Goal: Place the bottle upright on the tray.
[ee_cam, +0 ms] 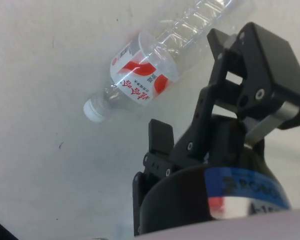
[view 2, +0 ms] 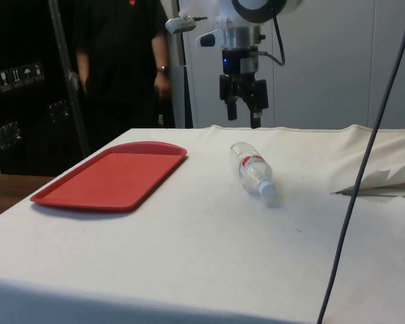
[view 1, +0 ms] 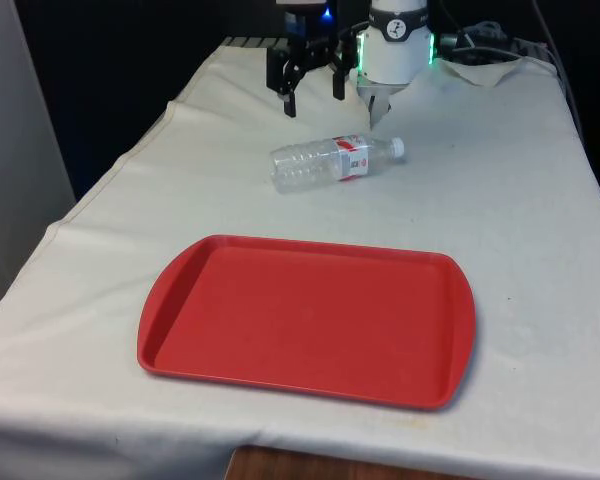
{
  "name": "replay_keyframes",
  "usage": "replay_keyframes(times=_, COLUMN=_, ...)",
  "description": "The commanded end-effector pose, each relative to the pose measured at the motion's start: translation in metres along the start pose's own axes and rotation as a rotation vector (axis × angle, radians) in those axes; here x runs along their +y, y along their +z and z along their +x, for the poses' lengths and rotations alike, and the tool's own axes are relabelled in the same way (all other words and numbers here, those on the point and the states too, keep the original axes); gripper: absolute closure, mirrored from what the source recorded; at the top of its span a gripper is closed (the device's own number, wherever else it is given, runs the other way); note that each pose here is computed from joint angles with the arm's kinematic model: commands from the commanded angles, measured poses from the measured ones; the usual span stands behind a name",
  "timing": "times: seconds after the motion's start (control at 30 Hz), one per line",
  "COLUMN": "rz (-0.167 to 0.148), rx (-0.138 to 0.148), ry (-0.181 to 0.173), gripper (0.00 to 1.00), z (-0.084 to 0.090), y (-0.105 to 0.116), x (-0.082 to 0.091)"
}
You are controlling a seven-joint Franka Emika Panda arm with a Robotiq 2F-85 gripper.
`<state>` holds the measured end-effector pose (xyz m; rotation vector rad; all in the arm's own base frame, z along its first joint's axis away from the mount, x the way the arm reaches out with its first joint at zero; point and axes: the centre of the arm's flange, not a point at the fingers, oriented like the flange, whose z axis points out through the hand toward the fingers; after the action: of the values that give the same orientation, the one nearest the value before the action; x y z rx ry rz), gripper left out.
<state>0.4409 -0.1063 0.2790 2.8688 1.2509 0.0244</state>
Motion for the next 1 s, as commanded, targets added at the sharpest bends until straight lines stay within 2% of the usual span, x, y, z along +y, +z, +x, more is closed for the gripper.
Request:
replay_keyframes(times=0.0, rz=-0.005, rx=0.013, ry=-0.015, gripper=0.0, z=0.0009, y=0.0004, x=-0.0007)
replay_keyframes(times=0.07, rz=-0.004, rx=0.014, ry=-0.038, gripper=0.0, z=0.0012, y=0.0012, x=-0.0009)
replay_keyframes(times=0.1, rz=0.004, rx=0.003, ry=-0.03, gripper=0.0, z=-0.0003, y=0.0011, x=-0.0003)
replay_keyframes(times=0.13, rz=-0.002, rx=0.015, ry=-0.044, gripper=0.0, z=0.0011, y=0.0016, x=-0.0009)
replay_keyframes(times=0.4, rz=0.0, rx=0.012, ry=-0.113, gripper=0.0, z=0.0008, y=0.0046, x=-0.0012)
replay_keyframes(times=0.43, rz=0.008, rx=0.0, ry=-0.108, gripper=0.0, z=-0.0002, y=0.005, x=-0.0005)
replay_keyframes(times=0.47, rz=0.001, rx=0.012, ry=-0.12, gripper=0.0, z=0.0007, y=0.005, x=-0.0012)
replay_keyframes(times=0.67, rz=0.004, rx=0.008, ry=-0.176, gripper=0.0, z=0.0007, y=0.0071, x=-0.002)
replay_keyframes(times=0.7, rz=0.004, rx=0.008, ry=-0.183, gripper=0.0, z=0.0007, y=0.0071, x=-0.002)
replay_keyframes(times=0.73, rz=0.011, rx=-0.003, ry=-0.172, gripper=0.0, z=-0.0006, y=0.0067, x=-0.001)
replay_keyframes(times=0.77, rz=0.005, rx=0.008, ry=-0.191, gripper=0.0, z=0.0007, y=0.0075, x=-0.002)
replay_keyframes(times=0.97, rz=0.008, rx=0.004, ry=-0.248, gripper=0.0, z=0.0004, y=0.0097, x=-0.0023)
